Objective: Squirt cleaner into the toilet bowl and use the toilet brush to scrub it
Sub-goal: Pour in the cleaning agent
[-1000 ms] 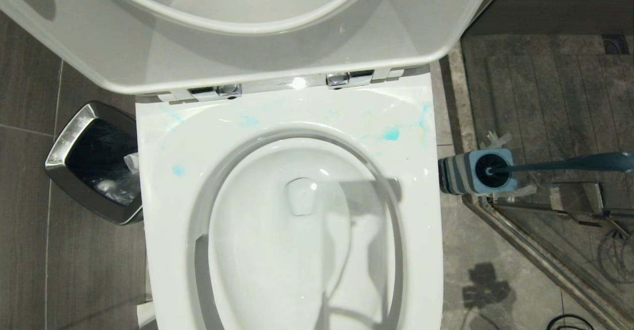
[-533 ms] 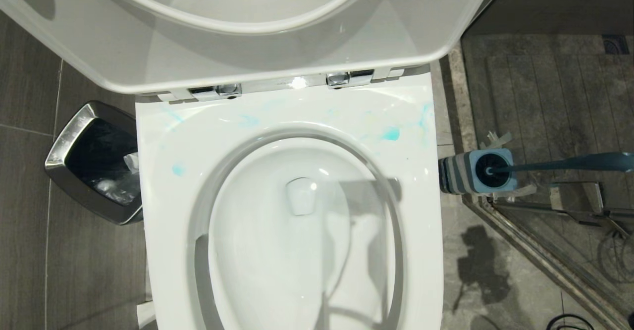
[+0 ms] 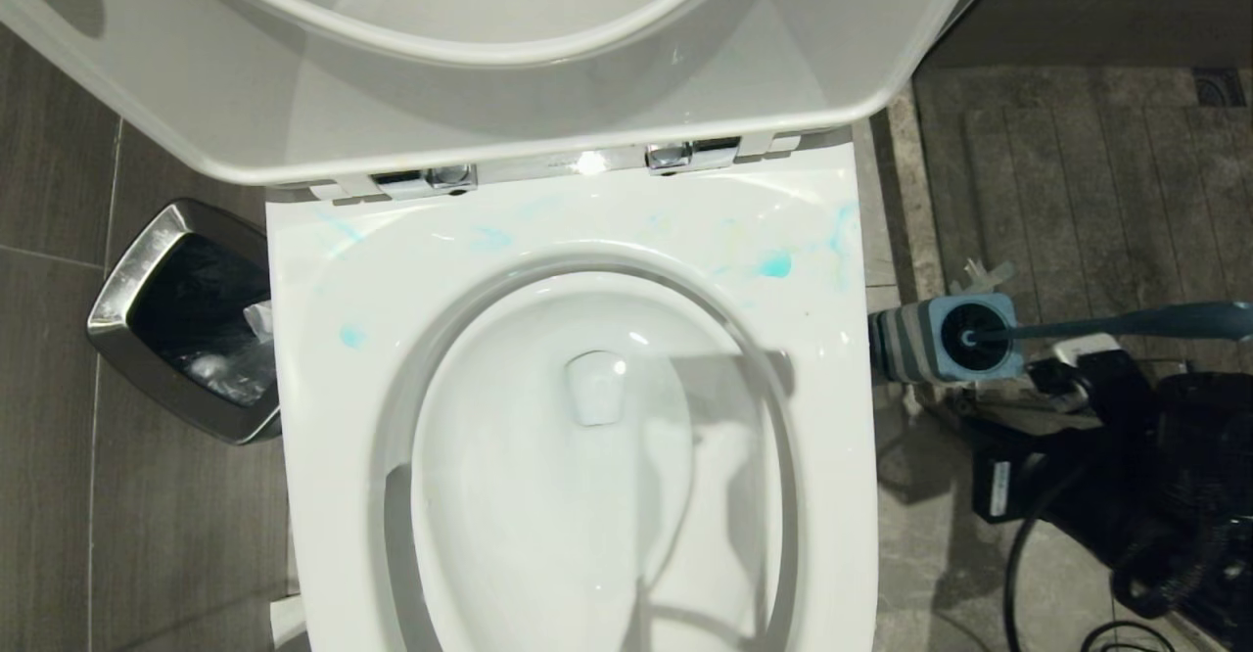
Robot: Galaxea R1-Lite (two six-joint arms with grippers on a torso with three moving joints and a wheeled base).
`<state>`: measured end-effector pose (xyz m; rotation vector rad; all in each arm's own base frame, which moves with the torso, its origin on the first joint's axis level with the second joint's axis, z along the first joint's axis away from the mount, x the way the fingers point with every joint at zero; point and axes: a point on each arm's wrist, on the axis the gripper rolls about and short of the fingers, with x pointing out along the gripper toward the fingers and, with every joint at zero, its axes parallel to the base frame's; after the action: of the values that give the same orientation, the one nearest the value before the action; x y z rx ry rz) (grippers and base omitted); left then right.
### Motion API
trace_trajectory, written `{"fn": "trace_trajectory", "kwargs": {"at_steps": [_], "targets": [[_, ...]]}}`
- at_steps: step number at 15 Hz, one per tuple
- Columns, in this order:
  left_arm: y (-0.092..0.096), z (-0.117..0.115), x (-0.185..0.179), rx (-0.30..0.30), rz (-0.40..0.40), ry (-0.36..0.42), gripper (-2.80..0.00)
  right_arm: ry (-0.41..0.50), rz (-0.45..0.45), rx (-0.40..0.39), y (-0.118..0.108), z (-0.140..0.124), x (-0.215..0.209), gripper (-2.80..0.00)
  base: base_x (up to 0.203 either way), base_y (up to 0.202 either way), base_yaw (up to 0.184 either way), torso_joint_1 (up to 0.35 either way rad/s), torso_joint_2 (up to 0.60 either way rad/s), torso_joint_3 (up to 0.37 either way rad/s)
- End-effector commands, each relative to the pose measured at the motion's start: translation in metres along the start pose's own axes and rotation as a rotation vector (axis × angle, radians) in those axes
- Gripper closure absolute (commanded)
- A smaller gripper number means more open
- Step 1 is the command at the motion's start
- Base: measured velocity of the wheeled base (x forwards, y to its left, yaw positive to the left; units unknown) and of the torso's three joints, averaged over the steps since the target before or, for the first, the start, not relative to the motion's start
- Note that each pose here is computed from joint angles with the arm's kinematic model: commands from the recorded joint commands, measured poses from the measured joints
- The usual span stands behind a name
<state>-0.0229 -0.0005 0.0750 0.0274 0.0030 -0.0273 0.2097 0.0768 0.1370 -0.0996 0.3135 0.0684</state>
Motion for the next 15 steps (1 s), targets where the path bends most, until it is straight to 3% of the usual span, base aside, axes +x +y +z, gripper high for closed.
{"fn": "trace_trajectory", "kwargs": {"at_steps": [1,5,8,11,12,15], "targets": [[0.000,0.000,0.000,0.000,0.000,0.003,0.00,-0.046,-0.001,-0.007,0.031,-0.015,0.049,0.00,0.000,0.000,0.000,0.000,0.00,0.000],[0.000,0.000,0.000,0.000,0.001,0.001,0.00,-0.217,-0.075,-0.050,0.046,-0.014,0.101,0.00,0.000,0.000,0.000,0.000,0.00,0.000],[0.000,0.000,0.000,0.000,0.001,0.002,0.00,-0.292,-0.139,-0.056,0.038,-0.009,0.137,0.00,0.000,0.000,0.000,0.000,0.00,0.000],[0.000,0.000,0.000,0.000,0.000,0.001,0.00,-0.320,-0.132,-0.059,0.028,-0.016,0.166,0.00,0.000,0.000,0.000,0.000,0.00,0.000],[0.000,0.000,0.000,0.000,0.000,0.002,0.00,-0.352,-0.135,-0.044,0.027,-0.010,0.174,-2.80,0.000,0.000,0.000,0.000,0.00,0.000],[0.000,0.000,0.000,0.000,0.000,0.001,0.00,-0.471,-0.134,-0.006,0.025,0.012,0.203,-2.80,0.000,0.000,0.000,0.000,0.00,0.000]]}}
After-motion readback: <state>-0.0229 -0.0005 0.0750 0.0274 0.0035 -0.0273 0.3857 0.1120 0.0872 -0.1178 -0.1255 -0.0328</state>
